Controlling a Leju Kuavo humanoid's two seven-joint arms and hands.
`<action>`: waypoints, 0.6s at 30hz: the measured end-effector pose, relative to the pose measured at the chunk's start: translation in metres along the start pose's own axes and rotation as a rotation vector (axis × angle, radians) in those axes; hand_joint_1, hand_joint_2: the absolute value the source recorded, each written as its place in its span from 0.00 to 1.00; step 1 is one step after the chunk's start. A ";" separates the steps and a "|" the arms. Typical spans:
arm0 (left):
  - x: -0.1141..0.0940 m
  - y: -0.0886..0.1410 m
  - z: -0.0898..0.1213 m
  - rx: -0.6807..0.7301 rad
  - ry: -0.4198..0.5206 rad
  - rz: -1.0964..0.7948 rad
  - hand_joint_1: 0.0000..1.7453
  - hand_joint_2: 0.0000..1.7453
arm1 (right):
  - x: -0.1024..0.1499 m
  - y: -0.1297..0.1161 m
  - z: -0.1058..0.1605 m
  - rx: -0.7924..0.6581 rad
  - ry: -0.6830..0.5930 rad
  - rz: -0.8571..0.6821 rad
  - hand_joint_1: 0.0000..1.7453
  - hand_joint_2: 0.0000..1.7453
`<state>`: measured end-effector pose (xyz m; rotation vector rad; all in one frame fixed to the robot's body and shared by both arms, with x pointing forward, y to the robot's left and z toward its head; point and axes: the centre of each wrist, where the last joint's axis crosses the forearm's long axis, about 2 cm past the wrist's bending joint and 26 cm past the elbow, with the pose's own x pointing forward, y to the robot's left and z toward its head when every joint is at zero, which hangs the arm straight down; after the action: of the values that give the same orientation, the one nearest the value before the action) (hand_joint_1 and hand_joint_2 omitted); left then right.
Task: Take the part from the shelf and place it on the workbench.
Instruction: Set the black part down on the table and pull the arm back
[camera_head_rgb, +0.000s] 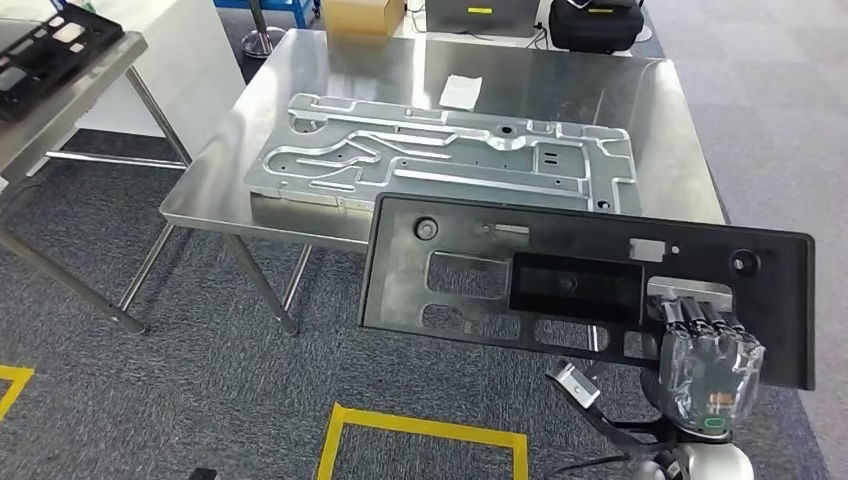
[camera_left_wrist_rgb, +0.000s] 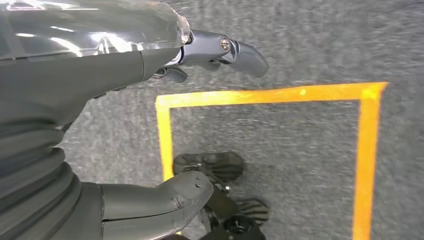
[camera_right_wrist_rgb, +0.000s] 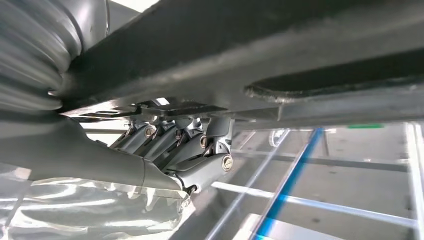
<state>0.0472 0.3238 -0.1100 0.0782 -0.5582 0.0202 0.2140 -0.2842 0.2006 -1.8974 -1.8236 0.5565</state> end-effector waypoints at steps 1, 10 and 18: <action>0.000 0.000 0.000 0.001 -0.001 0.000 0.00 1.00 | 0.000 -0.001 0.000 0.000 0.012 0.001 1.00 1.00; -0.003 0.002 0.001 0.000 0.008 -0.001 0.00 1.00 | -0.002 0.001 0.010 0.035 0.046 -0.006 1.00 1.00; -0.003 0.002 0.001 0.001 0.010 0.000 0.00 1.00 | -0.003 0.007 0.012 0.053 0.026 -0.011 1.00 1.00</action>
<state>0.0443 0.3257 -0.1102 0.0788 -0.5478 0.0204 0.2129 -0.2867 0.1868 -1.8505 -1.7839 0.5684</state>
